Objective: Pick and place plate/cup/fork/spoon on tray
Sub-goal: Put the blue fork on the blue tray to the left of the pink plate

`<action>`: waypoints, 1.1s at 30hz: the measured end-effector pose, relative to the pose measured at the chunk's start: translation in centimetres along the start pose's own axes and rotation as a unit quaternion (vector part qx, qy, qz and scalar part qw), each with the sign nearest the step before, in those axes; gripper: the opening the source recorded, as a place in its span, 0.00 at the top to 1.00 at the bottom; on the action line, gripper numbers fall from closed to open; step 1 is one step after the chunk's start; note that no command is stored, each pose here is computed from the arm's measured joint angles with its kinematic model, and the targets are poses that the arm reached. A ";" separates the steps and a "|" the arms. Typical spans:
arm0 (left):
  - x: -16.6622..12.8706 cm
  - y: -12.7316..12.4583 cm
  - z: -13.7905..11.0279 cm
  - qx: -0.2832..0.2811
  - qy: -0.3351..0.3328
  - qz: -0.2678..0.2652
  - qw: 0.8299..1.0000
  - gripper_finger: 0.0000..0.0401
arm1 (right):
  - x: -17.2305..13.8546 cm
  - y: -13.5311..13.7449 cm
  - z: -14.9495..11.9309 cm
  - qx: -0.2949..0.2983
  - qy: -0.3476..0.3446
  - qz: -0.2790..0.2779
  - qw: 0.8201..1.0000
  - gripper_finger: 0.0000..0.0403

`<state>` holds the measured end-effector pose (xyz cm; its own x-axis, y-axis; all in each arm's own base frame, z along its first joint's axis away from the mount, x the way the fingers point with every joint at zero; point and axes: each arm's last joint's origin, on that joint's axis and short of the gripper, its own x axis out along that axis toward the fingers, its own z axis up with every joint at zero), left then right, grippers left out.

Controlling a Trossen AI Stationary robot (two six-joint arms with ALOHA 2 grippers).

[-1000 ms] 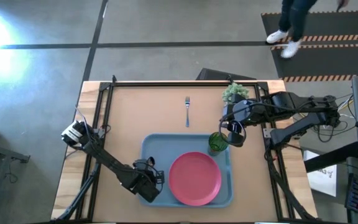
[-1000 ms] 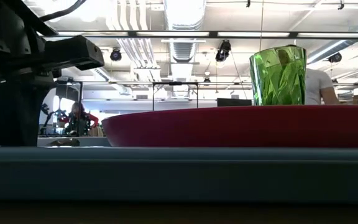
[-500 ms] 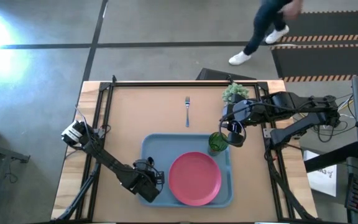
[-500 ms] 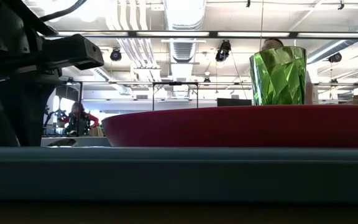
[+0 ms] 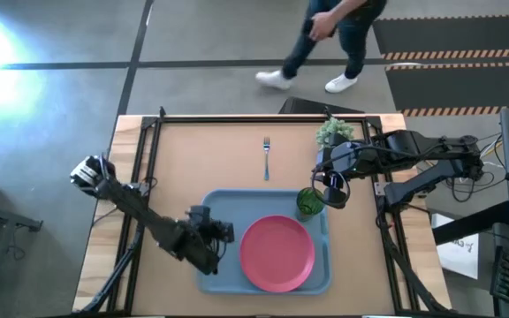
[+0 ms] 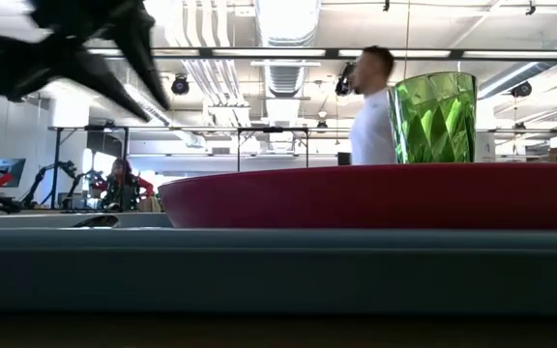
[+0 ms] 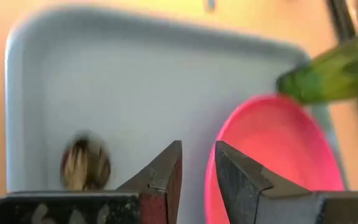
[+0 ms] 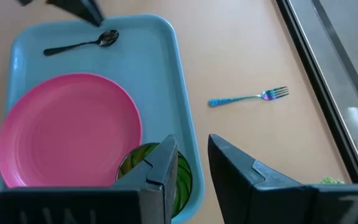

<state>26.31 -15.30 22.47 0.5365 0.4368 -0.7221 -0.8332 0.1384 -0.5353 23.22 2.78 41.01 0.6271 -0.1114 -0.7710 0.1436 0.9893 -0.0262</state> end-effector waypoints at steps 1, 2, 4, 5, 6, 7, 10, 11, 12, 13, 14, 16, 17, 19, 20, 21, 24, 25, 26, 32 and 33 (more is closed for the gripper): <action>0.1 -0.3 1.0 0.009 -0.006 0.002 1.000 0.81 | 0.0 0.0 0.0 0.000 0.000 0.000 1.000 0.80; 0.2 -0.6 2.0 0.024 -0.011 0.003 1.000 0.81 | 0.0 0.0 0.0 0.000 -0.001 0.000 1.000 0.80; 1.0 -1.4 4.2 0.060 -0.018 0.010 0.998 0.81 | 0.0 0.0 0.0 0.000 -0.001 0.000 1.000 0.80; 1.4 -1.9 5.3 0.076 -0.021 0.008 0.997 0.81 | 0.0 0.0 0.0 0.000 -0.001 0.000 1.000 0.80; 1.9 -2.4 6.4 0.094 -0.022 0.003 0.995 0.81 | 0.0 0.0 0.0 0.001 -0.002 0.001 1.000 0.80; 2.5 -2.9 7.6 0.108 -0.026 -0.005 0.994 0.81 | 0.0 0.0 0.1 0.001 -0.003 0.001 1.000 0.80; 4.0 -4.6 10.9 0.137 -0.039 -0.044 0.989 0.81 | 0.0 0.0 0.1 0.001 -0.006 0.002 1.000 0.80; 4.6 -5.0 11.9 0.147 -0.042 -0.056 0.987 0.81 | 0.0 0.0 0.1 0.001 -0.007 0.001 1.000 0.80; 5.0 -5.4 12.9 0.157 -0.044 -0.072 0.984 0.81 | 0.0 0.0 0.1 0.001 -0.007 0.002 1.000 0.80; 5.6 -5.8 13.8 0.166 -0.046 -0.084 0.981 0.81 | 0.0 0.0 0.1 0.001 -0.007 0.002 1.000 0.80; 6.0 -6.0 14.6 0.177 -0.047 -0.093 0.979 0.81 | 0.0 0.0 0.1 0.001 -0.007 0.002 1.000 0.80; 6.8 -6.2 16.1 0.195 -0.046 -0.108 0.974 0.81 | 0.0 0.0 0.1 0.001 -0.007 0.002 1.000 0.80; 7.1 -6.2 16.8 0.199 -0.044 -0.109 0.973 0.81 | 0.0 0.0 0.1 0.001 -0.007 0.002 1.000 0.80; 7.7 -5.9 17.8 0.205 -0.040 -0.105 0.972 0.81 | 0.0 0.0 0.2 0.002 -0.007 0.003 1.000 0.80; 7.8 -5.8 18.1 0.212 -0.038 -0.103 0.971 0.81 | 0.0 0.0 0.2 0.002 -0.008 0.004 1.000 0.80; 8.0 -5.7 18.4 0.215 -0.037 -0.101 0.971 0.80 | 0.0 0.0 0.2 0.002 -0.008 0.004 1.000 0.80; 8.3 -5.6 19.4 0.219 -0.046 -0.095 0.970 0.77 | 0.0 0.0 0.2 0.002 -0.008 0.004 1.000 0.80; 8.4 -5.5 19.7 0.221 -0.047 -0.094 0.970 0.76 | 0.0 0.0 0.2 0.002 -0.008 0.004 1.000 0.80; 8.7 -5.4 20.0 0.219 -0.048 -0.090 0.970 0.74 | 0.0 0.0 0.2 0.002 -0.008 0.004 1.000 0.80; 11.8 -4.6 20.7 0.187 -0.003 -0.070 0.980 0.68 | 0.0 0.1 0.2 0.003 -0.010 0.004 1.000 0.80; 12.5 -4.5 20.6 0.188 0.013 -0.070 0.980 0.68 | 0.0 0.1 0.2 0.003 -0.011 0.004 1.000 0.80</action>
<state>34.00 7.88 24.84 0.6476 0.3691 -0.6666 -0.7398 0.5141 -0.4341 23.40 2.82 41.18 0.6457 -0.1051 -0.7563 0.1424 0.9897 -0.0160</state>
